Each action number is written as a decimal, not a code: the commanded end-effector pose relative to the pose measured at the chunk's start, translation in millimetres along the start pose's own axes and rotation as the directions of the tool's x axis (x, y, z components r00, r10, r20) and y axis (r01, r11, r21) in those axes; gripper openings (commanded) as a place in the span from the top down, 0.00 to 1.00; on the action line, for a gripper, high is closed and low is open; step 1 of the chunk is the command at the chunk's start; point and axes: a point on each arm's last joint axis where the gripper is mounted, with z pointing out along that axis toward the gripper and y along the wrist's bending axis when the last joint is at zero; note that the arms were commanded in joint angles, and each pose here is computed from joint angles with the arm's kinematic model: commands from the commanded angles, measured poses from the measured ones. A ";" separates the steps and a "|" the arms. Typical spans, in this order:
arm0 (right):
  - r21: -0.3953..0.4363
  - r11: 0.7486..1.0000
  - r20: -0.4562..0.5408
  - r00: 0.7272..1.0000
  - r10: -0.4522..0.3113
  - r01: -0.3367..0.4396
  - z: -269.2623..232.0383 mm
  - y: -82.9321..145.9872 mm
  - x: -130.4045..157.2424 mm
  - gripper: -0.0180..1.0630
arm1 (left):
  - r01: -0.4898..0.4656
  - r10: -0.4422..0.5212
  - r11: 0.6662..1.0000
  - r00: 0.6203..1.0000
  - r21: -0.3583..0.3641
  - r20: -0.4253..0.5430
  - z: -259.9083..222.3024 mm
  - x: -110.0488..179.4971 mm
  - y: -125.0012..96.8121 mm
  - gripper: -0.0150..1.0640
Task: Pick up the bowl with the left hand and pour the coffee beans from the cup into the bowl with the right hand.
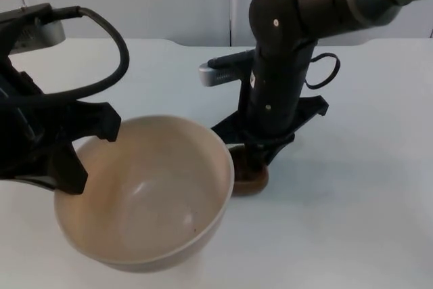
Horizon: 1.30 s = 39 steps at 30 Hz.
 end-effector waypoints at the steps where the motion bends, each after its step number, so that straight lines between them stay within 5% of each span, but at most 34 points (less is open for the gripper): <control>1: 0.004 1.000 0.021 1.000 -0.009 0.009 -15.5 -2.5 -2.7 0.98 | 0.002 -0.002 1.000 1.000 0.011 0.014 -1.0 0.2 -2.0 0.99; 26: 0.058 0.992 0.048 0.992 -0.118 0.115 -179.7 -49.8 16.4 0.98 | -0.034 0.035 0.999 0.999 -0.015 0.032 -1.1 -1.4 0.2 0.99; 39: 0.074 0.990 0.211 0.969 -0.132 0.118 -252.0 -56.9 33.9 0.98 | -0.034 0.035 0.999 0.999 -0.015 0.020 -1.0 -0.4 0.3 0.99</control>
